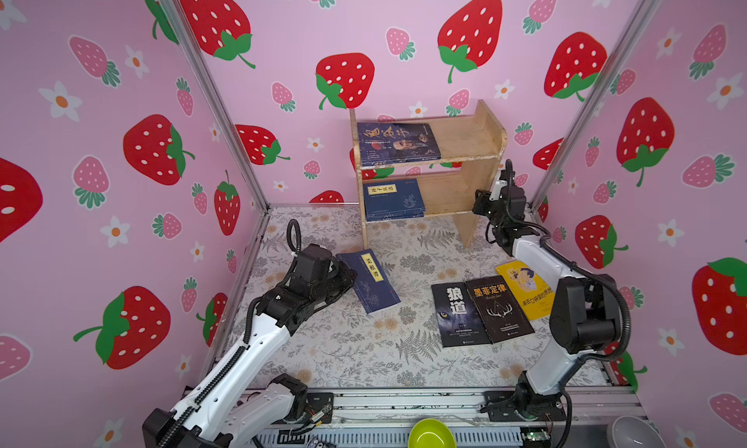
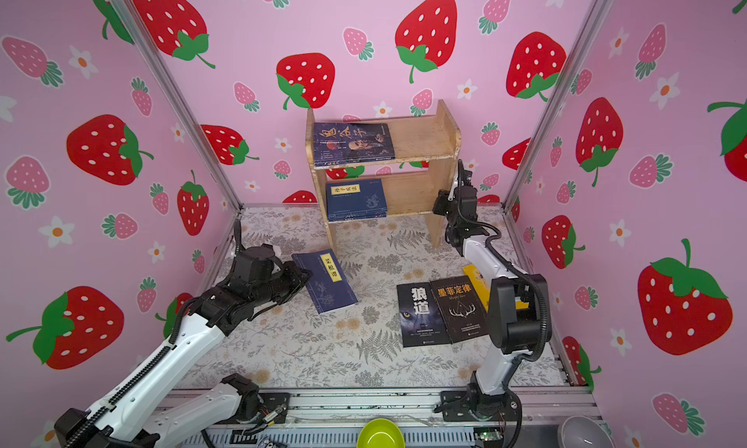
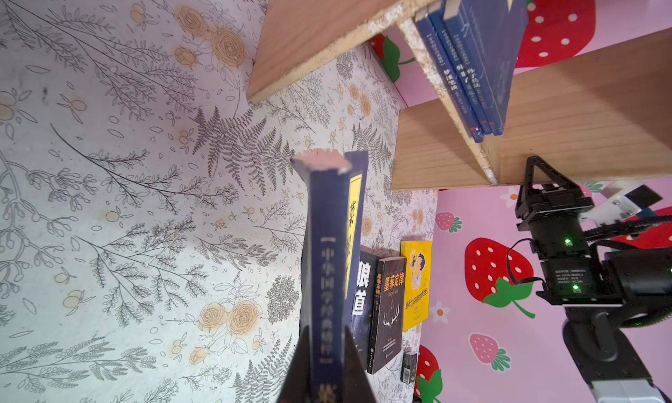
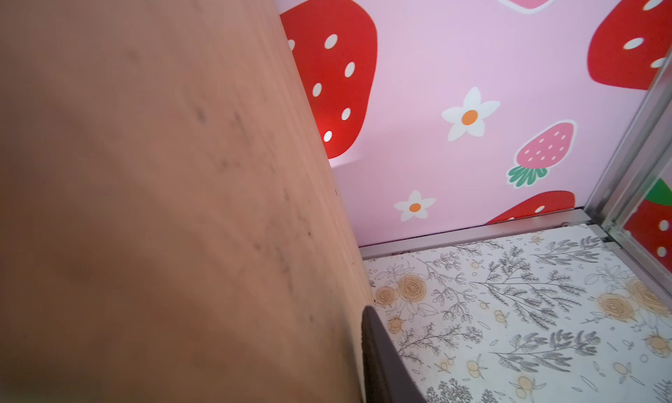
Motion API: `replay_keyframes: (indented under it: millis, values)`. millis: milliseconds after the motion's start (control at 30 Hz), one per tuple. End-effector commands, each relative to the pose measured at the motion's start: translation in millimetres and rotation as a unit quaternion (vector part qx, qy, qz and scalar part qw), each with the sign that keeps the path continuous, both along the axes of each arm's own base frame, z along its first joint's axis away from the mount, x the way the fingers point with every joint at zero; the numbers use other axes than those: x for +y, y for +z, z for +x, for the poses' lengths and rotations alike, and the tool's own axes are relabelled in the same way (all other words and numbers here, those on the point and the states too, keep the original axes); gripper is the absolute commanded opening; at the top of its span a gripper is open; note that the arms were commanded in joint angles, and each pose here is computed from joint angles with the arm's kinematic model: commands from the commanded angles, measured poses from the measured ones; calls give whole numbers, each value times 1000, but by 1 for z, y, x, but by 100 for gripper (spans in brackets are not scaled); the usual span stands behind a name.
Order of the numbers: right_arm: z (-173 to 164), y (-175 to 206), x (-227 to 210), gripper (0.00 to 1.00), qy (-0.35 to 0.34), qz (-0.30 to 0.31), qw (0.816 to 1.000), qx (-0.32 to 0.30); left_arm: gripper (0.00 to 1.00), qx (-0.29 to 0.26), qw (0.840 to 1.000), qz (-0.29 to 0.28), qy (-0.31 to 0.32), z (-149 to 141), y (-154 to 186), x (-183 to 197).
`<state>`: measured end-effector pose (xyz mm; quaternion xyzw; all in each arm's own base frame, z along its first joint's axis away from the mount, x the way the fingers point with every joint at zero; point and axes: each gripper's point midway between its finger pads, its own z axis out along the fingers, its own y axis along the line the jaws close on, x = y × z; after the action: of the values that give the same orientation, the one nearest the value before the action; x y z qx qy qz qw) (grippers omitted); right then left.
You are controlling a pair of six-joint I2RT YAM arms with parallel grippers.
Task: Stacking books/files
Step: Move the bookshelf to the top-center of the table.
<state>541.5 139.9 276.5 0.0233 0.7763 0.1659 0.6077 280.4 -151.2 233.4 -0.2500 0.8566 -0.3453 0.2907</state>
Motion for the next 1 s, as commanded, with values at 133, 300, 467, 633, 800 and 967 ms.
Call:
replay_keyframes:
  millis: [133, 300, 467, 633, 800, 967]
  values:
    - [10, -17, 36, 0, 12, 93, 995, 44, 0, -13, 1000, -17, -4, 1, 10, 7]
    - [11, -23, 28, 0, -38, 117, 991, 51, 0, -5, 1000, -22, -2, 5, 7, 11]
    - [3, -24, 44, 0, -60, 131, 988, 54, 0, -2, 1000, -31, -1, 12, 5, 15]
    - [-9, -24, 60, 0, -66, 145, 986, 54, 0, -5, 999, -42, -2, 22, 6, 17]
    - [-10, -27, 72, 0, -60, 140, 987, 55, 0, -3, 999, -51, -7, 30, 5, 17]
    - [-8, -24, 67, 0, -71, 134, 987, 53, 0, -9, 998, -58, -8, 35, 10, 17]
